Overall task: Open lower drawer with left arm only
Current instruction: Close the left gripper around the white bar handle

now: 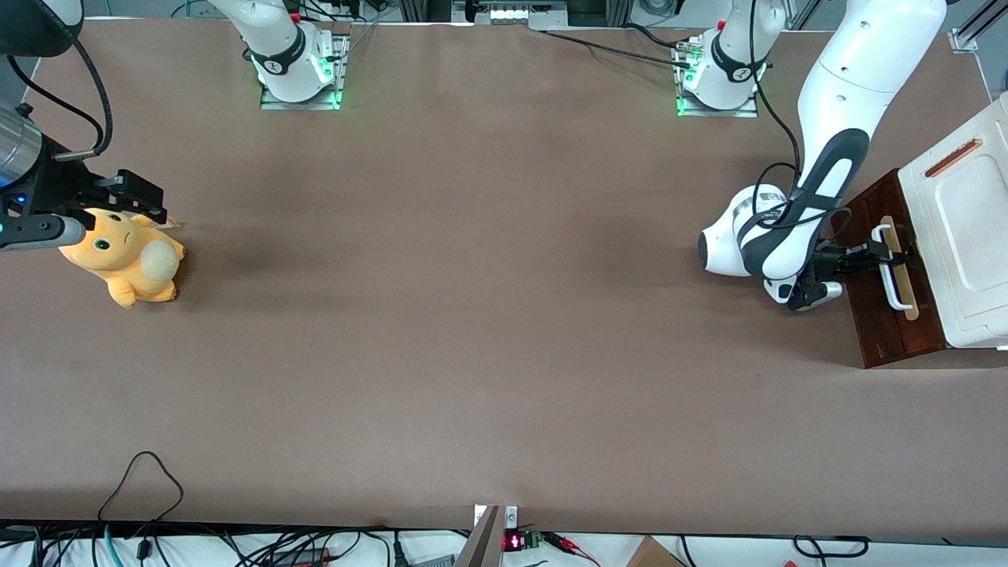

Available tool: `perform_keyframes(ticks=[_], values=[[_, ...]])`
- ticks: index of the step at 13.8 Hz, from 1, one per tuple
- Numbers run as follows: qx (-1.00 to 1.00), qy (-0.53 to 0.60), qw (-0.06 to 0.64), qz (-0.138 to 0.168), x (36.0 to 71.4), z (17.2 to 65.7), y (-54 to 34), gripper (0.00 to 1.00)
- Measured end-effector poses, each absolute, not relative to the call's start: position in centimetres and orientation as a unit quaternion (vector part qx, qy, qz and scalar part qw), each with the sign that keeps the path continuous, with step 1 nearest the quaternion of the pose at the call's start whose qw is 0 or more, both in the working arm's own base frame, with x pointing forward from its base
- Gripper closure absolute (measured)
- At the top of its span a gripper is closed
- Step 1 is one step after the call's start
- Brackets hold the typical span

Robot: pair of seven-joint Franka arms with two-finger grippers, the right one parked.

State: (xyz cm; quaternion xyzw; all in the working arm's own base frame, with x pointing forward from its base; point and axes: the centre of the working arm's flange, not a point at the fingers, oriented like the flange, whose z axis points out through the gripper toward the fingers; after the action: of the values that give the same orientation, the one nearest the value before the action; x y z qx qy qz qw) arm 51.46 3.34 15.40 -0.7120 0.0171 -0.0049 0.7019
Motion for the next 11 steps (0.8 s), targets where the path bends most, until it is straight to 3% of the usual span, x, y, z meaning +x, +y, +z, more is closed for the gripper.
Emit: perform_keyframes(ticks=[7,11], values=[[-0.710,0.016,0.704,0.003,51.24,14.88,4.06,0.64],[-0.710,0.017,0.704,0.002,51.28,14.89,3.90,0.75]])
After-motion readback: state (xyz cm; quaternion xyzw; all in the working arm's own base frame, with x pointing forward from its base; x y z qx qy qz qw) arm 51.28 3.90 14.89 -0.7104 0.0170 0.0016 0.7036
